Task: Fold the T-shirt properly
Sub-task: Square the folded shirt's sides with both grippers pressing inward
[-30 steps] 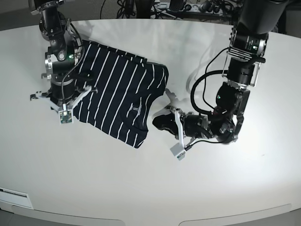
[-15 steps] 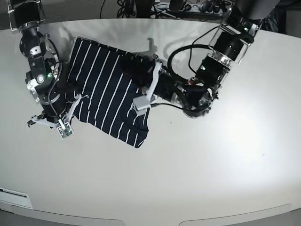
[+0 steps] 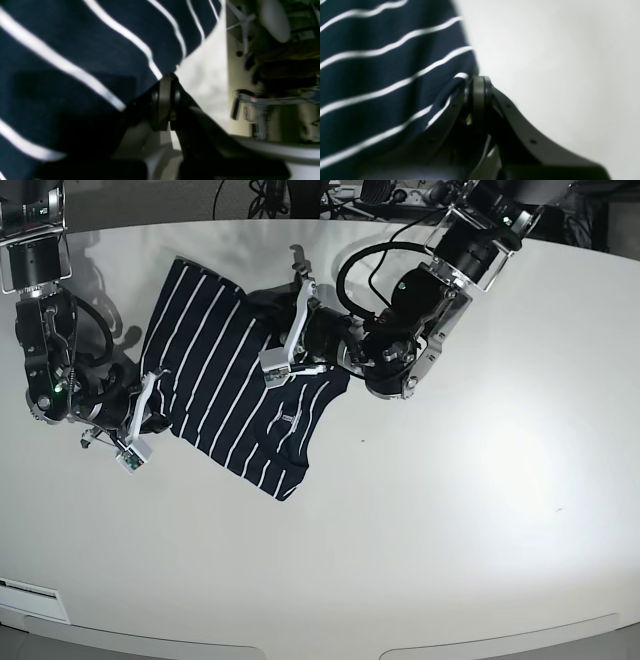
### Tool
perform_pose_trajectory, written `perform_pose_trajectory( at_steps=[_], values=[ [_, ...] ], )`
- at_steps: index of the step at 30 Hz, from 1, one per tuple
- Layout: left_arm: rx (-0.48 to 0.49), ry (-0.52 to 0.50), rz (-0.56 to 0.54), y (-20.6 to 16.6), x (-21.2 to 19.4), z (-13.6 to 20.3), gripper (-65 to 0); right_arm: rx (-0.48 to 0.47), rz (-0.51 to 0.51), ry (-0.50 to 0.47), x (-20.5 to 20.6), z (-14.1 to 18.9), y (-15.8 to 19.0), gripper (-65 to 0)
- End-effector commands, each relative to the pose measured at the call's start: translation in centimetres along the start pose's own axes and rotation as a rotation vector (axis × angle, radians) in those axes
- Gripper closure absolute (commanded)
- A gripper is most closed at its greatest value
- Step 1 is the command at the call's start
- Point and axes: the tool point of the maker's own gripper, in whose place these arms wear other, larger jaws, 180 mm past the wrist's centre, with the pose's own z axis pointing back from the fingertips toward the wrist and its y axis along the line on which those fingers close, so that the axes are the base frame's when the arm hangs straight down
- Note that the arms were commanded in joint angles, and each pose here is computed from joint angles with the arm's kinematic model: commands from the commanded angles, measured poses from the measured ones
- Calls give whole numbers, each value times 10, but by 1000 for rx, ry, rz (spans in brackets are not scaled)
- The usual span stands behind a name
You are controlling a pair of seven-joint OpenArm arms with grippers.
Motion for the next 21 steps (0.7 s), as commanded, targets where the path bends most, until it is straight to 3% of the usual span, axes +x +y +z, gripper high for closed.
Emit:
perform_pose_trajectory(
  at_steps=[1,9,15,18,21],
  values=[
    [79,61,-40,18,-5,10,0,-12,3,-17,7,9,-8,0],
    [245,32,-48,76,-3,39,0,-54,-78,-26,-21,29,6,0],
    [321,-64,-22,113,11,50,0,-77,-112,-92,-24,49,54,0],
    [329,-47,-11,119,8,53,0,-106,-122,-109,-28,52,69,0],
    [320,22,6,118,0,55,0,-175,-102,-119,-27,54,61,0]
  ],
)
